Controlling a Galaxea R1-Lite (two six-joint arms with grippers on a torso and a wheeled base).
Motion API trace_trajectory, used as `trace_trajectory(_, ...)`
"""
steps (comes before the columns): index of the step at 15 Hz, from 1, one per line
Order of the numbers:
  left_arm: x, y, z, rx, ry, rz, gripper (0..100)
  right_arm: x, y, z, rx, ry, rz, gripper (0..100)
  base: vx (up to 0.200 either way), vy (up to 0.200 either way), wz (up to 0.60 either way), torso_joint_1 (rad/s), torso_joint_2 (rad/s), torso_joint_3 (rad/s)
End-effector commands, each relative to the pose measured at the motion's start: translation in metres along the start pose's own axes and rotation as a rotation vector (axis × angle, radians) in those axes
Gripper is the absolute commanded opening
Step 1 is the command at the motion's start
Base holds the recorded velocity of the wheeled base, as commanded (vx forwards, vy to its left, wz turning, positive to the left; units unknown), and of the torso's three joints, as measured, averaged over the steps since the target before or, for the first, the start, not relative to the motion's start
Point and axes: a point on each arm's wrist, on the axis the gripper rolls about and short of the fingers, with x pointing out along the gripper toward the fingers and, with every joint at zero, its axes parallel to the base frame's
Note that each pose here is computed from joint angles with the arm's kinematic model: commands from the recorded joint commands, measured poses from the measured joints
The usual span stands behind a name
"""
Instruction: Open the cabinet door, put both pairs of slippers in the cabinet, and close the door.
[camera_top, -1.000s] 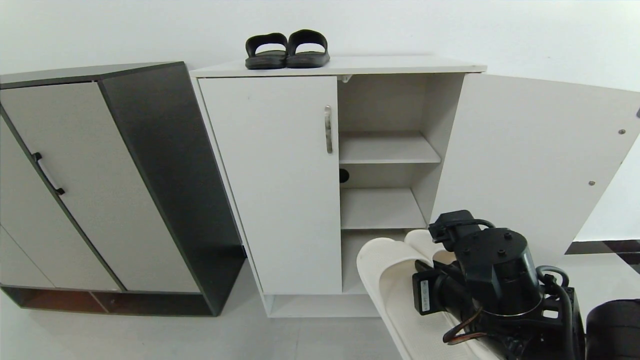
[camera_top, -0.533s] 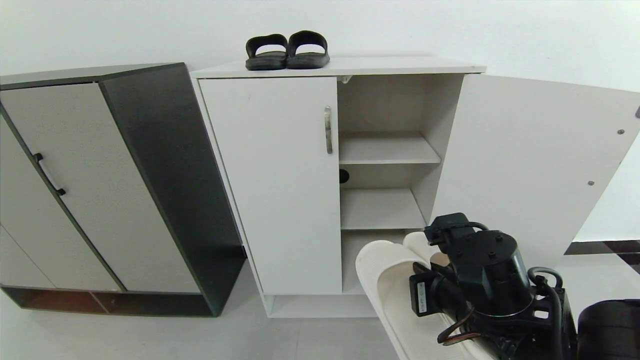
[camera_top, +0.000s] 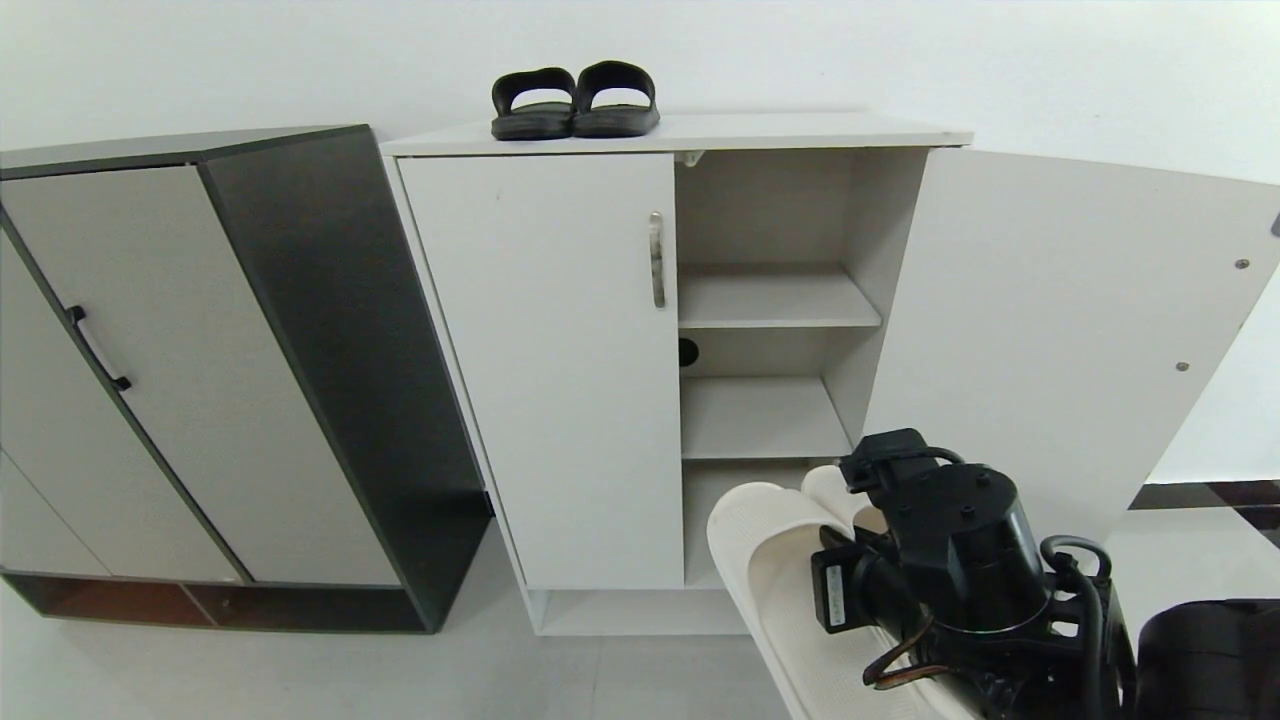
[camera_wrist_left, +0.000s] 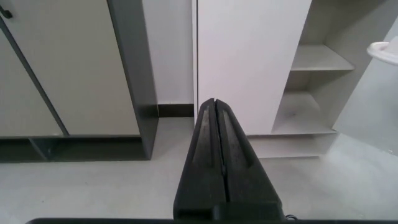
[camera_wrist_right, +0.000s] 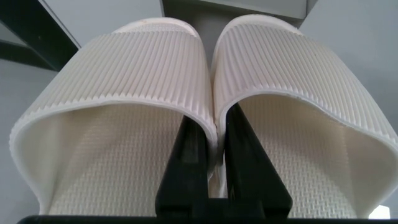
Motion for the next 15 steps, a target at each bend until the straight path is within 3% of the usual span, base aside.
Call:
trace_trajectory(1, 0.000, 0.000, 0.000, 0.000, 0.003, 0.000, 0, 0.007, 0.004, -0.006, -0.009, 0.009, -0.002, 0, 0.000, 0.000, 0.00, 0.000, 0.00, 0.000)
trace_trajectory(6, 0.000, 0.000, 0.000, 0.000, 0.003, -0.001, 0, 0.029, 0.018, -0.008, -0.004, -0.015, -0.070, 0, 0.000, -0.160, 0.00, 0.004, 0.00, 0.000)
trace_trajectory(9, 0.000, 0.000, 0.000, -0.001, 0.003, -0.001, 0, 0.058, 0.036, -0.011, 0.026, -0.042, -0.161, 0, 0.000, 0.000, 0.00, 0.000, 0.00, 0.000)
trace_trajectory(15, 0.000, 0.000, 0.000, -0.001, 0.003, -0.001, 0, 0.082, 0.056, -0.010, 0.040, -0.059, -0.150, 0, 0.000, 0.000, 0.00, 0.000, 0.00, 0.000)
